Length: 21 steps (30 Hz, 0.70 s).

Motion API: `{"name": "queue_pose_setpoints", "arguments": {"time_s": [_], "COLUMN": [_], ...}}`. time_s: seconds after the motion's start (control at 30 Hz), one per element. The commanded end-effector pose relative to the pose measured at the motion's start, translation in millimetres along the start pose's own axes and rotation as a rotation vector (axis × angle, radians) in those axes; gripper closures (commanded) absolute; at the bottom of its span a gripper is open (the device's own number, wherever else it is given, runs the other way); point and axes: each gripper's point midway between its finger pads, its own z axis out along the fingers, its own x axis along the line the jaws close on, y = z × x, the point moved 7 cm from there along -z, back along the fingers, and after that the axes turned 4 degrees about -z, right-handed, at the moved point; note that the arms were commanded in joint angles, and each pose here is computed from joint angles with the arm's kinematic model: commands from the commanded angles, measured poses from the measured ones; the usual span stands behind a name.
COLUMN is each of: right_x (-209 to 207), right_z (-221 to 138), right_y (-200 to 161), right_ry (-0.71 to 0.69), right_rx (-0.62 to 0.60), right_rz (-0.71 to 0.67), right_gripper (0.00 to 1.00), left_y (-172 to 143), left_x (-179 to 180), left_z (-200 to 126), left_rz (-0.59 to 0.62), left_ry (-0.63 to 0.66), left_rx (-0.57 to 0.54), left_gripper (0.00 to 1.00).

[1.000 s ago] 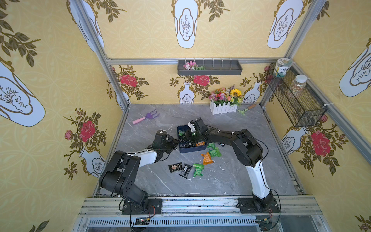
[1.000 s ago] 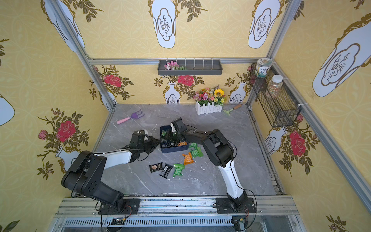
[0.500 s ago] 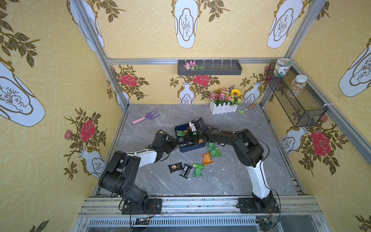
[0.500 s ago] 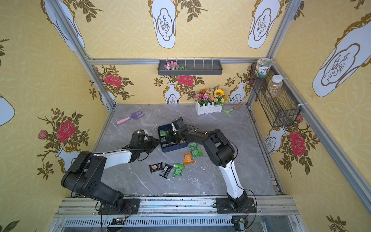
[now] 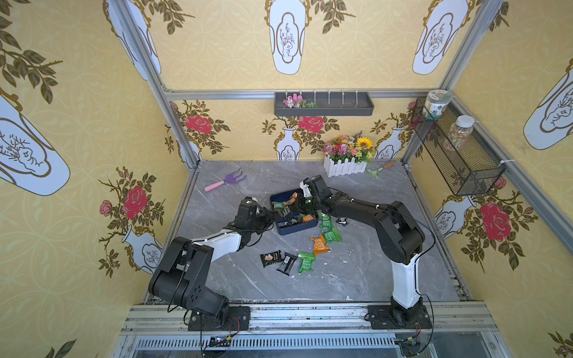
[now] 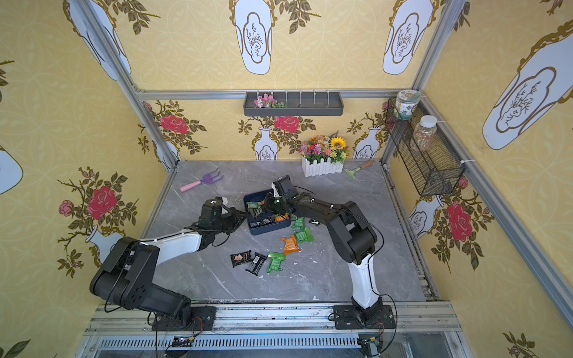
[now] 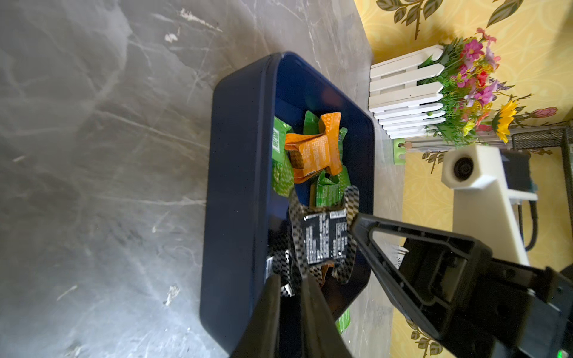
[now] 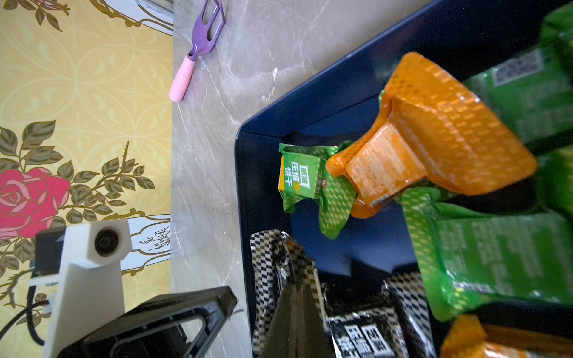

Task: Take the cookies out of the storage box
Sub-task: Pick up the cookie from the storage box.

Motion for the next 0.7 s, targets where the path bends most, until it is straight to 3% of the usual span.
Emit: {"name": "queue_pose_setpoints", "arguments": {"time_s": [0.0, 0.13, 0.23, 0.4, 0.67], "right_x": [1, 6, 4, -19, -97], "right_z": [-14, -33, -53, -103, -193], "right_y": [3, 10, 13, 11, -28], "right_ry": [-0.01, 0.005, 0.007, -0.065, -0.281], "right_rx": [-0.029, -0.061, -0.09, -0.155, -0.208], "right_rz": [-0.02, -0.021, -0.005, 0.041, 0.196], "right_gripper": [1.0, 1.0, 1.0, 1.0, 1.0], "left_y": [1, 2, 3, 2, 4], "left_x": [-2, -6, -8, -13, -18], "left_z": [-1, -3, -6, -10, -13], "left_rz": [0.025, 0.042, 0.049, 0.065, 0.067], "left_ry": [0.002, -0.012, -0.02, -0.041, -0.063], "left_rx": [-0.007, -0.007, -0.017, -0.013, -0.022], "left_gripper": [0.77, 0.5, 0.4, 0.37, 0.37]}}
